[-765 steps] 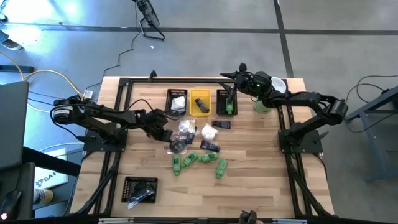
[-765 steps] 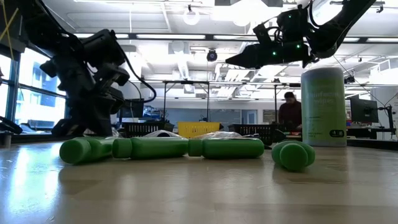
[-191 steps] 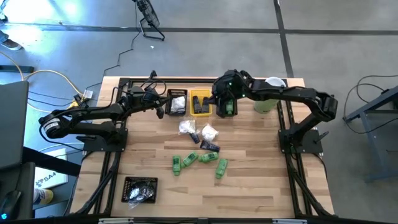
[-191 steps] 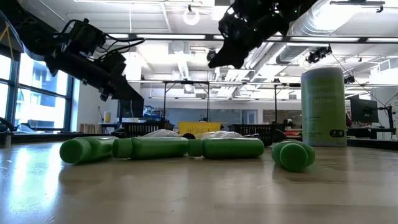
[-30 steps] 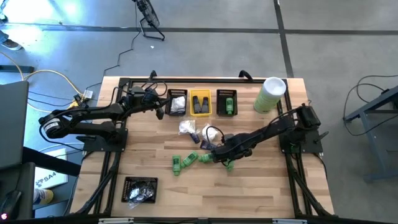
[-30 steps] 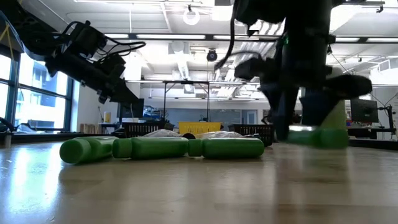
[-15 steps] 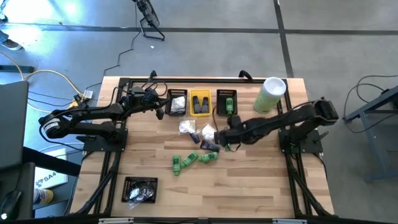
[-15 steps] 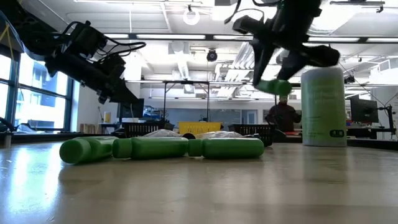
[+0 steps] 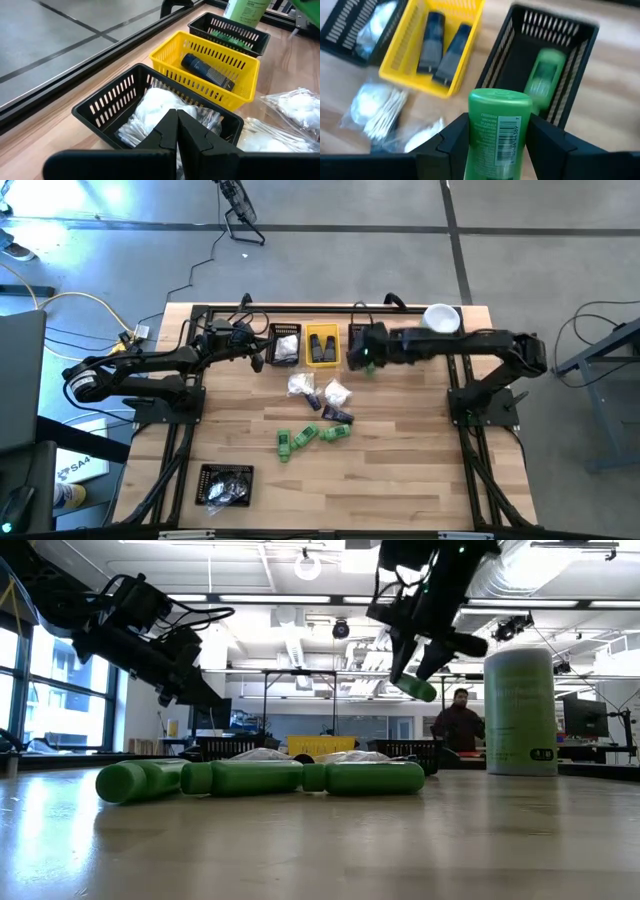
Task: Pick & Place Travel size toiletries
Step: Put the green shampoo bottle into the top right black bin
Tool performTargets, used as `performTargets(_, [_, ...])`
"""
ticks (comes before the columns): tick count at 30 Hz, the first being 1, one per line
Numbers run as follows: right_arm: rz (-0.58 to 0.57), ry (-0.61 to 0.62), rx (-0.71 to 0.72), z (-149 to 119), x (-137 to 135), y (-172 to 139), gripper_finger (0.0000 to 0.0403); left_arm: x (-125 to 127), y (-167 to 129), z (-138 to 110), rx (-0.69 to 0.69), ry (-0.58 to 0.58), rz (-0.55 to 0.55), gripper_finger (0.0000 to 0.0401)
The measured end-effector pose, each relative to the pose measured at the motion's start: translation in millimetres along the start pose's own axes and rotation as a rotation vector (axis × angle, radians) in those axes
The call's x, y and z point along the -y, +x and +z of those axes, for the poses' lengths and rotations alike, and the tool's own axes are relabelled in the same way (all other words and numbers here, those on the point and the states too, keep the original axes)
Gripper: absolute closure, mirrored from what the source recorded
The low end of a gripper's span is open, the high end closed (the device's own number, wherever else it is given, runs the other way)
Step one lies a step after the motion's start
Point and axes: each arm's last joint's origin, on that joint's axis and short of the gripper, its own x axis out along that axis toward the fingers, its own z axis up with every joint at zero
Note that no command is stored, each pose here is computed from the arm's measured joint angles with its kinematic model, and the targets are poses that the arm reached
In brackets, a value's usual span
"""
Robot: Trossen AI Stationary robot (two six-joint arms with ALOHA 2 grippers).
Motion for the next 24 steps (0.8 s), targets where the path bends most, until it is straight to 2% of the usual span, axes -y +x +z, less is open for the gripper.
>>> performTargets(6, [0.046, -0.044, 0.012, 38.4, 22.8, 12.7, 0.0243, 0.0, 0.0, -0.1, -0.001, 0.0, 0.0, 0.0401])
performTargets(11, [0.066, -0.067, 0.025, 60.0, 39.9, 20.5, 0.0243, 0.0, 0.0, -0.2, -0.002, 0.0, 0.0, 0.0401])
performTargets(17, [0.081, -0.095, -0.004, 69.8, 48.1, 39.4, 0.0243, 0.0, 0.0, -0.2, -0.002, 0.0, 0.0, 0.0401])
performTargets(24, [0.069, -0.107, -0.069, 68.2, 48.8, 72.3, 0.0243, 0.0, 0.0, -0.2, -0.002, 0.0, 0.001, 0.0401])
